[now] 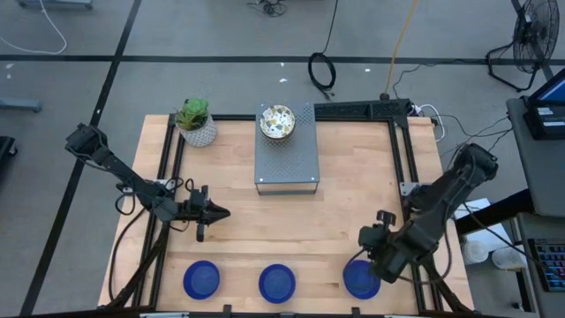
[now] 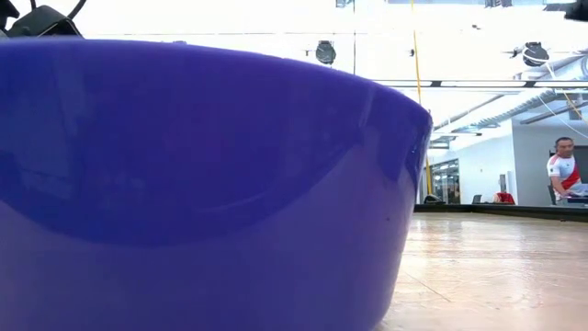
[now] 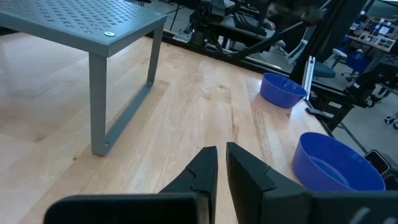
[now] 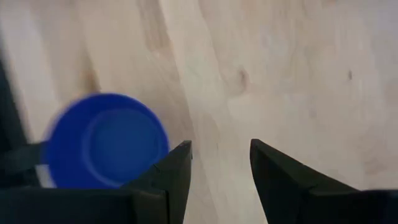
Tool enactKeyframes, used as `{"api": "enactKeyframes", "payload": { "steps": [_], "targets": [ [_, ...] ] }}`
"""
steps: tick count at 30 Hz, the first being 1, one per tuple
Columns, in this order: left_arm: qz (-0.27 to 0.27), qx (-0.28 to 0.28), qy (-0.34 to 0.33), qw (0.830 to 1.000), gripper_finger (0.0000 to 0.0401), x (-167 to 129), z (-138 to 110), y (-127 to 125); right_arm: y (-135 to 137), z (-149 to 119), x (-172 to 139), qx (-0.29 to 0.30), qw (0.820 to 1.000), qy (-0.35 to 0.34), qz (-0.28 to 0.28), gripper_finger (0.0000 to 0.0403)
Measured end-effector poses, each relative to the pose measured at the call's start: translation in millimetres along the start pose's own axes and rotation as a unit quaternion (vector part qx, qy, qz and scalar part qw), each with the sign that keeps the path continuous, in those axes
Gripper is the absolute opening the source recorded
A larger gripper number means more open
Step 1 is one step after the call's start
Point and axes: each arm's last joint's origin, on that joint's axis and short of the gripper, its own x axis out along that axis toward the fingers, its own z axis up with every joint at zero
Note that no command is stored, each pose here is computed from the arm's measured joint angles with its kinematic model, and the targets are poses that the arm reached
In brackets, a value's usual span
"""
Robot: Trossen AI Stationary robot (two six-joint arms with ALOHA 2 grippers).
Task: Pick & Place Mini bowls
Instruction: Put the right blue bowl on the shelf
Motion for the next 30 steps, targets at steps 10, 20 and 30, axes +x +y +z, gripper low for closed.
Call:
{"api": "enactKeyframes", "payload": {
  "steps": [10, 20, 30],
  "targets": [
    [0.000, 0.000, 0.000, 1.000, 0.0037, 0, 0, 0, -2, -21, 56, 0.026, 0.995, 0.065, 0.064, 0.0153],
    [0.000, 0.000, 0.000, 1.000, 0.0037, 0, 0, 0, 4, -27, 77, 0.036, 0.988, 0.055, 0.139, 0.0153],
    [0.000, 0.000, 0.000, 1.000, 0.0037, 0, 0, 0, -5, -36, 90, 0.036, 0.990, 0.066, 0.123, 0.0153]
  ]
}}
